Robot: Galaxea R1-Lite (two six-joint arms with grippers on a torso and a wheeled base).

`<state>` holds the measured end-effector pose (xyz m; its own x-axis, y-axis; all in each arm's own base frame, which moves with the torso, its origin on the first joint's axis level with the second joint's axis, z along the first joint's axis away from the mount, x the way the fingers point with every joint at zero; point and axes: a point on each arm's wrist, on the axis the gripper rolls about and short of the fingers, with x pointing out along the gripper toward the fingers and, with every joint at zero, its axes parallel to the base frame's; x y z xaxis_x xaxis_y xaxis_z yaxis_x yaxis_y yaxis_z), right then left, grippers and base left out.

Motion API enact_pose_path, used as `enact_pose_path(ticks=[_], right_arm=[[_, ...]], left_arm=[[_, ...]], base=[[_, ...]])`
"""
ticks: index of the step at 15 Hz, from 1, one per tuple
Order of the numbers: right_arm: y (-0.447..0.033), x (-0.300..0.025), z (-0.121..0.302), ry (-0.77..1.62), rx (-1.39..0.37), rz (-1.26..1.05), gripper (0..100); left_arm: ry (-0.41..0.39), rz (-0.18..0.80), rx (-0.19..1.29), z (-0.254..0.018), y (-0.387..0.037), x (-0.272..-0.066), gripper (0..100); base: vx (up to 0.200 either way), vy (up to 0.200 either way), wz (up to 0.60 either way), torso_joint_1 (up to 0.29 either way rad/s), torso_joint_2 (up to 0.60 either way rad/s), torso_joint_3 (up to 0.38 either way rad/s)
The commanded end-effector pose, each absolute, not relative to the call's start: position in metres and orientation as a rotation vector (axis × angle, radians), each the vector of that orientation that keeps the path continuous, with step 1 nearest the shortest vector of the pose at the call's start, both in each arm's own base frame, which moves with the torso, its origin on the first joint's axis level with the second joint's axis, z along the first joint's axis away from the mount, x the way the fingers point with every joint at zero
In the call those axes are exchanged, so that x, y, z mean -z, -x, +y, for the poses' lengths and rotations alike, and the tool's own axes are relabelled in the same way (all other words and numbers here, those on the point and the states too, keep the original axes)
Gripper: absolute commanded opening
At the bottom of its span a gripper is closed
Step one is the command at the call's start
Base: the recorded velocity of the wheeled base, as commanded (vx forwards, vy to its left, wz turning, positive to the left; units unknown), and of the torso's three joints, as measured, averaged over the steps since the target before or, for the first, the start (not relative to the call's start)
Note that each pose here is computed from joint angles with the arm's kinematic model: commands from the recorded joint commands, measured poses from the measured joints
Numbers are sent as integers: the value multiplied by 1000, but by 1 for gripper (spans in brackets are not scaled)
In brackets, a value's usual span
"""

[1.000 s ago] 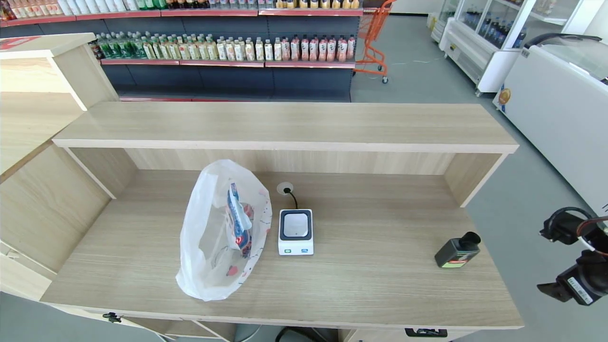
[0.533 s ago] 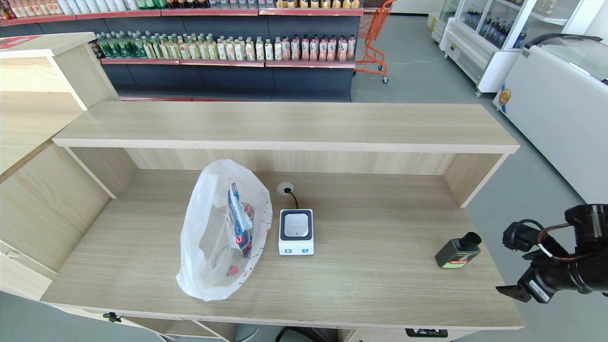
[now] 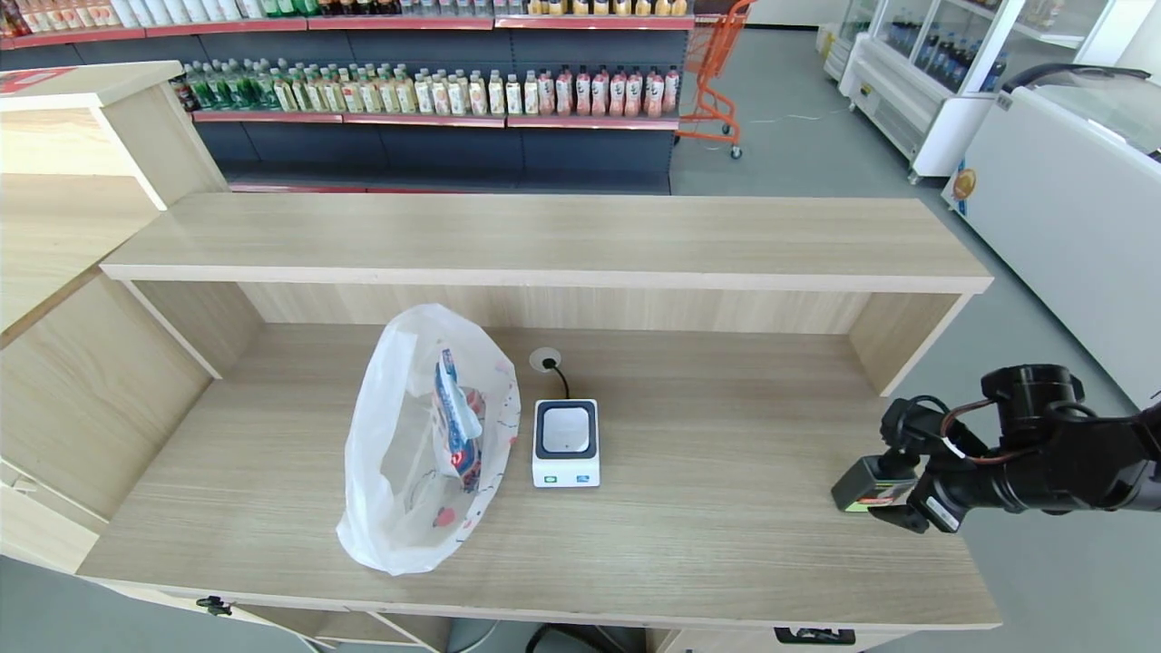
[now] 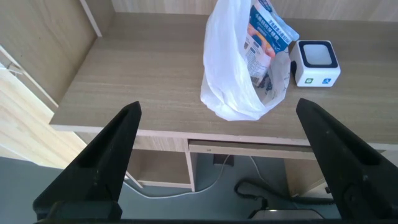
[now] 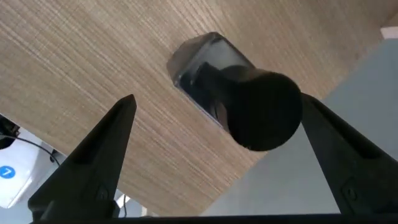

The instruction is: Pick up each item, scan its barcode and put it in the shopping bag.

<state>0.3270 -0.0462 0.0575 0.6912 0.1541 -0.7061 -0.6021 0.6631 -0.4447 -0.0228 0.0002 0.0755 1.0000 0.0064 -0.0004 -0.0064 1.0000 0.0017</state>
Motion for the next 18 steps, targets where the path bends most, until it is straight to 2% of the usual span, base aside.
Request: enact_pose_path(ticks=[1, 12, 13, 18], right_arm=[[-338, -48, -37, 744, -498, 676, 100], [-351, -38, -27, 761, -529, 661, 100], [-352, -36, -26, 759, -534, 662, 0], [-355, -31, -15, 769, -557, 640, 0]], left_arm=[[-2, 2, -6, 0, 23, -76, 100], [-2, 2, -6, 0, 23, -76, 100], [-2, 2, -8, 0, 23, -76, 100], [-2, 2, -8, 0, 23, -76, 100]], base=[[0, 0, 0, 0, 0, 0], [0, 0, 0, 0, 0, 0], [0, 0, 0, 0, 0, 0], [0, 0, 0, 0, 0, 0]])
